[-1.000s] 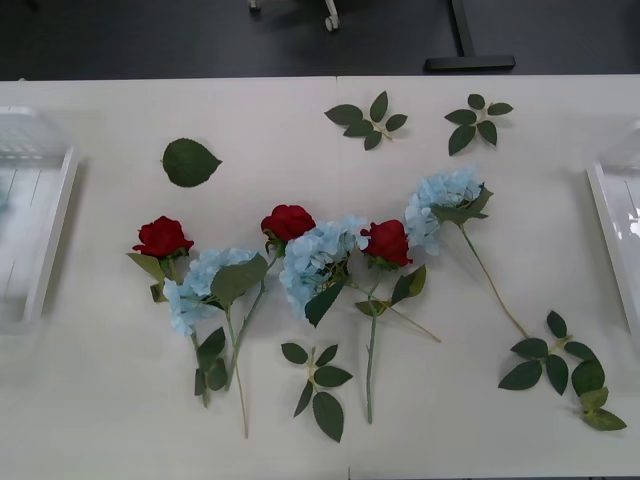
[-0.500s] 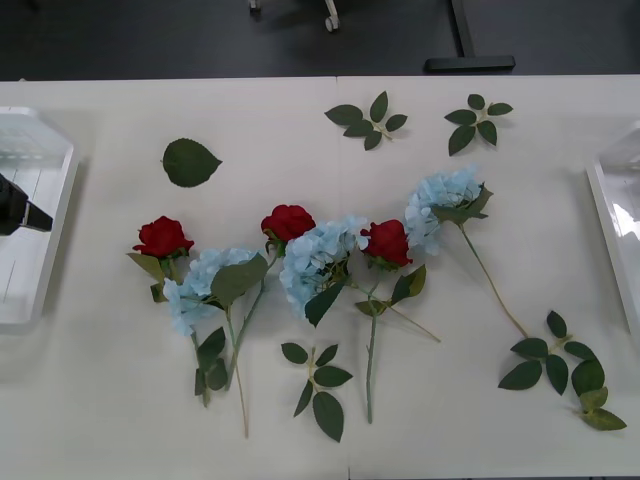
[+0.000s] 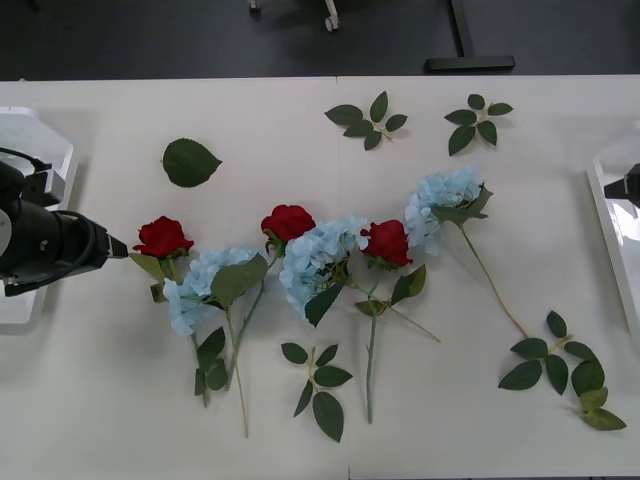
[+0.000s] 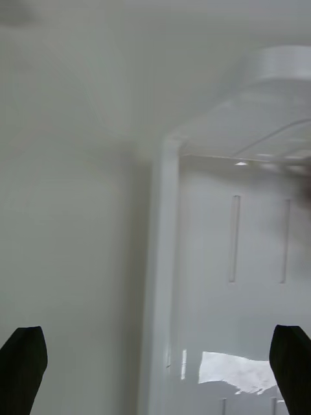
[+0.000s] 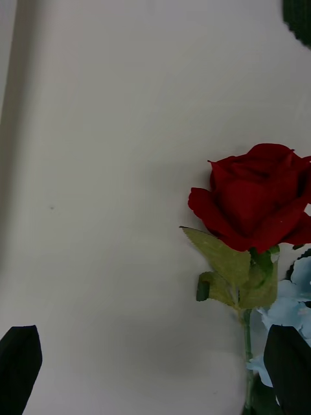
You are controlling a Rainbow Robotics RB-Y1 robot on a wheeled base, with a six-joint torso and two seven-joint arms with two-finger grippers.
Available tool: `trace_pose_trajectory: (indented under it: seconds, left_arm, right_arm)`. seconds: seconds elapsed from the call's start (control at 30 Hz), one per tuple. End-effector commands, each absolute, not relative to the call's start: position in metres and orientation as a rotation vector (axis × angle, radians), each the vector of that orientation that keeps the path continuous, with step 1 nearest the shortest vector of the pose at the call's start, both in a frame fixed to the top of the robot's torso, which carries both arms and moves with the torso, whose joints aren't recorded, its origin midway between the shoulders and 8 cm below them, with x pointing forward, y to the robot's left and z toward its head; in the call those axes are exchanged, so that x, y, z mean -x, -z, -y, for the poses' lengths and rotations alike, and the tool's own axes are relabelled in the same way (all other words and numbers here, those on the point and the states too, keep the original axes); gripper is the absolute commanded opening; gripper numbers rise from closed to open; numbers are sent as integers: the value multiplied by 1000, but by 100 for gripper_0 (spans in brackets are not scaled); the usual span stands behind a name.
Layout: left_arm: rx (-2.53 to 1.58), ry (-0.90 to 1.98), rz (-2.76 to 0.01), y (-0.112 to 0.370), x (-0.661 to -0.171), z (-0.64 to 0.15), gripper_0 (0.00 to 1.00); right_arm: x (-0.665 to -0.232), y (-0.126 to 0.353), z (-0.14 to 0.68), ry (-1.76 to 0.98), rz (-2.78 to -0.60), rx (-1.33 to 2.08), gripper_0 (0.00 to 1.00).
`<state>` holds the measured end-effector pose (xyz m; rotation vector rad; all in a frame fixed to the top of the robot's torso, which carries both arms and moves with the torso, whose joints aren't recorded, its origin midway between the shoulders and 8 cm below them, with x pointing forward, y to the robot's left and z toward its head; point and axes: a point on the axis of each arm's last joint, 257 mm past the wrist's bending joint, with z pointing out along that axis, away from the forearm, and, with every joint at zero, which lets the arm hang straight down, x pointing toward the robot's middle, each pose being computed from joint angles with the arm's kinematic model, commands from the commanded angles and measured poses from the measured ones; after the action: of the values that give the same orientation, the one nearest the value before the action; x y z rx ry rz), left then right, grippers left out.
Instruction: Place the red flowers into the right box and the blue flowers into the left box. If a person shows an open palm, hand one flower to the person first, then continue sorting.
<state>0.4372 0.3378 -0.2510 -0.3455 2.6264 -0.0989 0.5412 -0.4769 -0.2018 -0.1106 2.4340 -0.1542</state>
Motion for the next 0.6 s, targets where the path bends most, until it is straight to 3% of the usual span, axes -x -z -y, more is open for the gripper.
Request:
trace_pose_trajectory:
  seconds: [0.03, 0.27, 0.6]
  left_arm:
    - [308, 113, -2603, 250, -441, -324, 100]
    - [255, -13, -2588, 268, -455, -309, 100]
    - [218, 40, -2620, 282, -474, -268, 100]
  right_arm:
    - [-525, 192, 459, 173, -2463, 302, 100]
    - [-510, 213, 393, -1, -2497, 529, 100]
    - [-496, 263, 338, -67, -2519, 737, 100]
